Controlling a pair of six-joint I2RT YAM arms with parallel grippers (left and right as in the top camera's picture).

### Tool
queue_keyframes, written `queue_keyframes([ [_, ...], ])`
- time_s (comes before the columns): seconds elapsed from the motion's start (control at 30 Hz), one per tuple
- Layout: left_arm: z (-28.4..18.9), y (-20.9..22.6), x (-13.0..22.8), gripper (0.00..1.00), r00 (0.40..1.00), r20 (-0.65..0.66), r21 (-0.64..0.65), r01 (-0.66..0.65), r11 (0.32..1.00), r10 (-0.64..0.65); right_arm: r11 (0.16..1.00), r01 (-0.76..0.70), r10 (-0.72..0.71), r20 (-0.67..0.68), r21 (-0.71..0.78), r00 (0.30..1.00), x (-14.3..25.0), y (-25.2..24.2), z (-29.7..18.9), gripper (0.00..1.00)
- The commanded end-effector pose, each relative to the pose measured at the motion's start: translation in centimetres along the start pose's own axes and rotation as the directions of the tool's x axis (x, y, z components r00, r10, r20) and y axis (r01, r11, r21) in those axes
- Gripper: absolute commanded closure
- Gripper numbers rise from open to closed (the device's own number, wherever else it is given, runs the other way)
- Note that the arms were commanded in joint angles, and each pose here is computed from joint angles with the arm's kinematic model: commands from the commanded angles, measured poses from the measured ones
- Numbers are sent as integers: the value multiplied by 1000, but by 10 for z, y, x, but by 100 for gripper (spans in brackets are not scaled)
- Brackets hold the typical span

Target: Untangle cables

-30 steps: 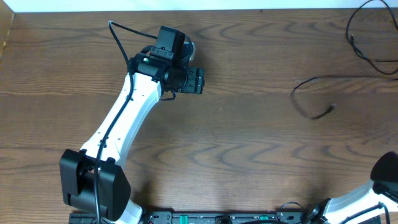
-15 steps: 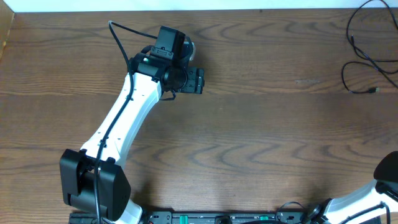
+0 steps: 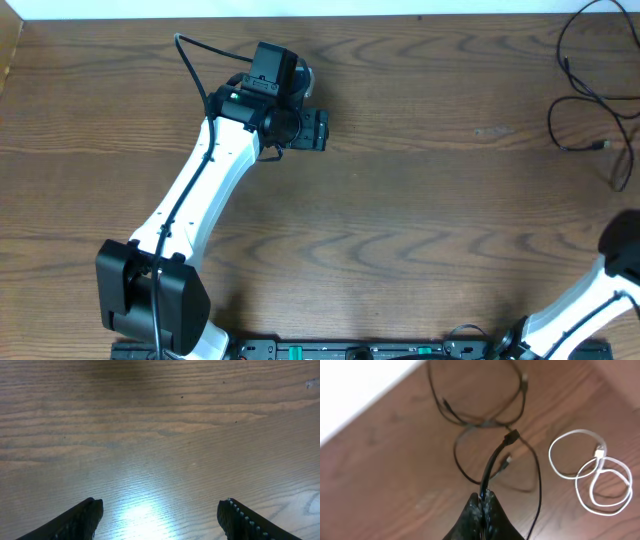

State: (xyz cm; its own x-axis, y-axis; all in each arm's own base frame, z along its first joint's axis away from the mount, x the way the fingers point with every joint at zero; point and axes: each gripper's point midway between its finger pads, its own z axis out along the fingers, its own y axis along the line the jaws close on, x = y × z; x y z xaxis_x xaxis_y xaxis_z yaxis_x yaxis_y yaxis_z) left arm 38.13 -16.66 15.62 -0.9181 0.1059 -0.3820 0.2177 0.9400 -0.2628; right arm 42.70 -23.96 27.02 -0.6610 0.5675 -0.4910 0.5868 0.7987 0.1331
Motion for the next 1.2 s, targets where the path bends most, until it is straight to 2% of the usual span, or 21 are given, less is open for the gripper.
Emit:
queue_keyframes([
  [0.0, 5, 4, 5, 22, 1000, -19, -8, 16, 1000, -16, 988, -39, 45, -34, 150, 998, 5, -14, 36, 99],
  [0.1, 7, 5, 9, 21, 999, -30, -11, 17, 1000, -18, 981, -59, 67, -35, 186, 997, 3, -16, 58, 98],
  [0.13, 8, 5, 10, 22, 999, -32, -12, 18, 1000, -18, 982, -59, 67, -40, 179, 997, 4, -14, 63, 95],
  [0.17, 8, 6, 10, 22, 999, -33, -13, 18, 1000, -18, 984, -58, 67, -44, 170, 997, 4, -12, 67, 87],
  [0.23, 8, 6, 9, 21, 999, -29, -15, 17, 1000, -18, 987, -57, 65, -50, 149, 997, 5, -7, 68, 57],
  [0.3, 8, 6, 7, 21, 1000, -22, -14, 16, 1000, -16, 989, -56, 65, -57, 139, 996, 7, -5, 65, 16],
  [0.33, 8, 6, 6, 21, 1000, -18, -13, 15, 1000, -15, 990, -57, 65, -59, 130, 996, 8, -3, 62, 12],
  [0.53, 8, 4, 0, 21, 1000, 7, -8, -7, 1000, 7, 999, -45, 44, -83, -16, 996, 18, 26, 25, 11],
  [0.67, -5, -2, -18, 21, 989, 79, -2, -125, 992, 125, 959, 116, -138, -67, -258, 988, 35, 79, -27, 13],
  [0.73, -23, -7, -30, 21, 980, 134, -3, -148, 989, 147, 937, 172, -196, -50, -304, 979, 46, 94, -52, 12],
  [0.87, -69, -19, -53, 21, 947, 275, 1, -174, 985, 167, 907, 257, -287, -41, -334, 957, 77, 115, -98, 10],
  [0.9, -79, -22, -55, 15, 939, 299, 1, -179, 984, 170, 905, 274, -303, -40, -325, 952, 85, 118, -108, 1],
  [0.93, -88, -24, -56, 11, 932, 319, 1, -183, 983, 173, 903, 295, -321, -36, -313, 946, 92, 119, -119, 1],
  [0.97, -94, -25, -55, 0, 928, 330, 2, -186, 983, 175, 901, 314, -339, -32, -298, 940, 99, 120, -128, 1],
  [1.17, -97, -24, -46, 2, 936, 307, 2, -181, 983, 172, 869, 400, -387, 104, -292, 916, 118, 127, -191, 1],
])
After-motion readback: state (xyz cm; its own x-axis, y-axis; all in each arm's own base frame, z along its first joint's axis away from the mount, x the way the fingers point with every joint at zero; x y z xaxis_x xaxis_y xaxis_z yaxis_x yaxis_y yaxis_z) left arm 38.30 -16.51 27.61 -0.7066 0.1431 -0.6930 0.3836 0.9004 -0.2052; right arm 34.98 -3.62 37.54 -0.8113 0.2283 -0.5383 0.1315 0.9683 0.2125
